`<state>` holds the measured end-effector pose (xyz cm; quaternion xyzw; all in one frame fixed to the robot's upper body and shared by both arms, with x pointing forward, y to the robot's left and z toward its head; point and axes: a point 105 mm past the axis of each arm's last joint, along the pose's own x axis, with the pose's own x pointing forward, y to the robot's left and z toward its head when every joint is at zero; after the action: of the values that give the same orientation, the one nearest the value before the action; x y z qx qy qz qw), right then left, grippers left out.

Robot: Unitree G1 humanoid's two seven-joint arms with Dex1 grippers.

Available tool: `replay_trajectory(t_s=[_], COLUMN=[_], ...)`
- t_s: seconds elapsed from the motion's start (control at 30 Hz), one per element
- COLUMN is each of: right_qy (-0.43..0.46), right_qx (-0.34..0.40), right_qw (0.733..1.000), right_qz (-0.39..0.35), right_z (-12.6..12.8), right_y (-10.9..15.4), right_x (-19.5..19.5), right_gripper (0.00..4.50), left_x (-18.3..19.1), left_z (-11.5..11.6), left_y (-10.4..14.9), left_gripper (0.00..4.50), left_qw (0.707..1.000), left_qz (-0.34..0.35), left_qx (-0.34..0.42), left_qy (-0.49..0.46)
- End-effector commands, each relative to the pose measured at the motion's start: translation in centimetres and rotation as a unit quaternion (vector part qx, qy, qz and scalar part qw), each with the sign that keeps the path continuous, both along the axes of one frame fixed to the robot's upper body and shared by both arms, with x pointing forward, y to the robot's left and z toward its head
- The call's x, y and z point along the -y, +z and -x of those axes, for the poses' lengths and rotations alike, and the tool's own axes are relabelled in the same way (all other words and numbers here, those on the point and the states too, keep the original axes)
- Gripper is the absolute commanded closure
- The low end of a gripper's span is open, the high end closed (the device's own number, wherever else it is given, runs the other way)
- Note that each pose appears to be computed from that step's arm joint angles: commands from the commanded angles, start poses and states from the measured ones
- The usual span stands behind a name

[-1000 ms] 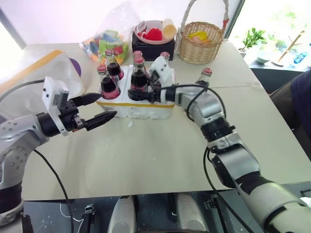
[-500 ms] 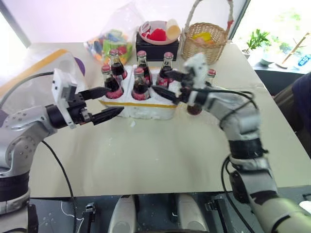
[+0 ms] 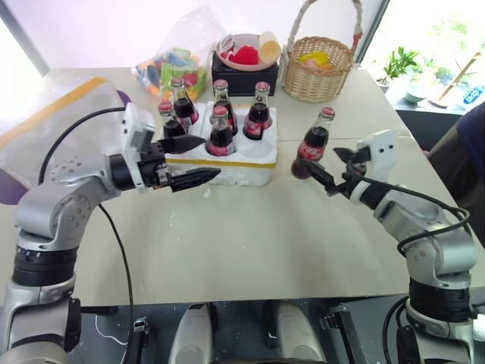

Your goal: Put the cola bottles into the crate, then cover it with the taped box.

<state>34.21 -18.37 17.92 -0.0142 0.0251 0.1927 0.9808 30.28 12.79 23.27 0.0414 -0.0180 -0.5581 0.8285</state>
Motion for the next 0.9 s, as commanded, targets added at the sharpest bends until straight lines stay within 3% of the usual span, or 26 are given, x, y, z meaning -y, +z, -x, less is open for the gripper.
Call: replay_trajectory(t_s=[0.03, 0.43, 0.53, 0.6, 0.67, 0.77, 0.9], right_qy=[-0.008, 0.006, 0.009, 0.026, 0.055, 0.15, 0.229], right_qx=[0.036, 0.023, 0.034, 0.058, 0.101, 0.188, 0.202], right_qw=[0.999, 0.999, 0.999, 0.997, 0.992, 0.968, 0.948], right_qz=[-0.002, -0.032, -0.033, -0.038, -0.052, -0.069, -0.091], right_z=[-1.5, -6.2, -6.5, -6.2, -5.3, -2.2, -0.2], right_y=[1.2, 0.0, 0.4, 1.7, 4.3, 10.3, 13.2], right_x=[0.0, -1.3, -1.6, -2.0, -2.5, -4.8, -7.8], right_gripper=[0.03, 0.03, 0.88, 1.74, 1.7, 1.7, 1.7], left_x=[0.4, -0.5, -0.7, -0.9, -1.2, -2.3, -3.1], left_z=[0.3, 0.6, 0.7, 0.7, 0.9, 1.0, 1.2], left_y=[1.2, 1.0, 1.1, 1.1, 1.2, 1.1, 1.0], left_gripper=[0.0, 0.0, 0.0, 0.0, 0.0, 0.0, 0.0], left_qw=[1.0, 0.999, 0.999, 0.999, 0.999, 0.997, 0.996], left_qz=[-0.001, -0.009, -0.009, -0.01, -0.008, -0.009, -0.01], left_qx=[0.029, 0.035, 0.037, 0.039, 0.039, 0.038, 0.036], left_qy=[-0.013, 0.016, 0.024, 0.029, 0.037, 0.061, 0.077])
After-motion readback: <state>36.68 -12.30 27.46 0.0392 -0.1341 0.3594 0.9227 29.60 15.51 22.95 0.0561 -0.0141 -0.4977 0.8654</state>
